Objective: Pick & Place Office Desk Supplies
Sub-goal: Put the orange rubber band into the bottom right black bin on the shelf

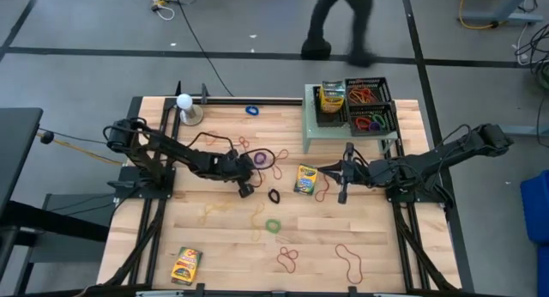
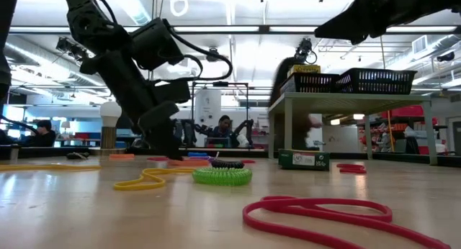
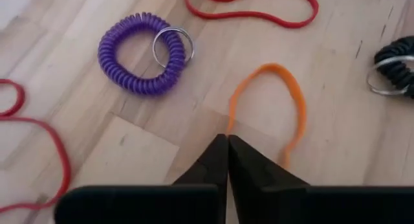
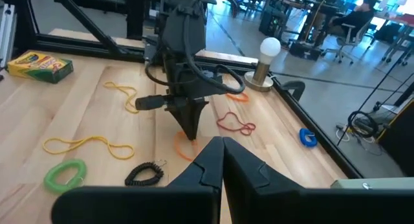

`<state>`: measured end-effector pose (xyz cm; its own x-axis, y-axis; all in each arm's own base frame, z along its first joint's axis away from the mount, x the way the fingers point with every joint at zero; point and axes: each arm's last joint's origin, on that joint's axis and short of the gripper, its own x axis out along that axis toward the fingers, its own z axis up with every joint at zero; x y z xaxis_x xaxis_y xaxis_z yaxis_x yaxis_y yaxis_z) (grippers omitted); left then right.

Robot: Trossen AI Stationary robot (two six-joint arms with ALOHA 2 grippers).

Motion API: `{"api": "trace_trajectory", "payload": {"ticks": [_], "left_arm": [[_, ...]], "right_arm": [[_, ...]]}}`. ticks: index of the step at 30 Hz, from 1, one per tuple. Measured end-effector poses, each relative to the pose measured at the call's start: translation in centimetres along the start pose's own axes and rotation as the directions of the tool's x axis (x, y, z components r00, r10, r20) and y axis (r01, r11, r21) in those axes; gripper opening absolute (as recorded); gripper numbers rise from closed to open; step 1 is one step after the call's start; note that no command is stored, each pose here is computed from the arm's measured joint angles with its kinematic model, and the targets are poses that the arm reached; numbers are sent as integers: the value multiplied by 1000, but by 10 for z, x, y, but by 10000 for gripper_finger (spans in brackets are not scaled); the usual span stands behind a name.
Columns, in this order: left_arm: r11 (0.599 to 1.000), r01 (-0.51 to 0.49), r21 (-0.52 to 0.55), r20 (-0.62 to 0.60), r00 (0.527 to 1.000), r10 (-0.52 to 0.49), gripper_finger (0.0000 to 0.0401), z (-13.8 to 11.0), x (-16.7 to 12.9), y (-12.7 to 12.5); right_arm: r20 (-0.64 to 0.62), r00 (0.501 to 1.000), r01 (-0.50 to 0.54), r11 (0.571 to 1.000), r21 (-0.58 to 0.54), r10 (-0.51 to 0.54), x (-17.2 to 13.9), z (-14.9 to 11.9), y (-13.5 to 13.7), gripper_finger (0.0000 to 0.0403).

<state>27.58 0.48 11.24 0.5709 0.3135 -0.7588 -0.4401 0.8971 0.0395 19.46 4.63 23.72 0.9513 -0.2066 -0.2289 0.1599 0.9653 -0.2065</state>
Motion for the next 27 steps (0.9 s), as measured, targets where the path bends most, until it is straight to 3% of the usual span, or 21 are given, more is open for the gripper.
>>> {"api": "trace_trajectory", "payload": {"ticks": [2, 7, 14, 17, 20, 27], "left_arm": [[1000, -13, -3, 39, 999, 13, 7, 3, -4, 0], [999, 34, -26, 287, 958, -25, 5, 28, -14, -7], [996, 55, -73, 614, 789, 2, 5, 29, -8, -22], [995, 73, -71, 673, 740, -6, 5, 30, 2, -27], [995, 73, -66, 692, 722, -7, 5, 33, 14, -33], [997, 68, -48, 700, 714, -15, 5, 40, 25, -44]], "right_arm": [[12, 1000, 1, 1000, 20, -1, 0, 1, 0, 13], [2, 999, 44, 986, 164, -45, 4, 0, -9, 22], [-97, 995, 19, 954, 298, 10, 25, -24, -17, 89], [-116, 990, -32, 934, 357, 78, 43, -34, -19, 127], [-94, 987, -83, 917, 389, 129, 60, -42, -18, 162], [-147, 985, -15, 904, 427, 86, 83, -62, -28, 202]]}}
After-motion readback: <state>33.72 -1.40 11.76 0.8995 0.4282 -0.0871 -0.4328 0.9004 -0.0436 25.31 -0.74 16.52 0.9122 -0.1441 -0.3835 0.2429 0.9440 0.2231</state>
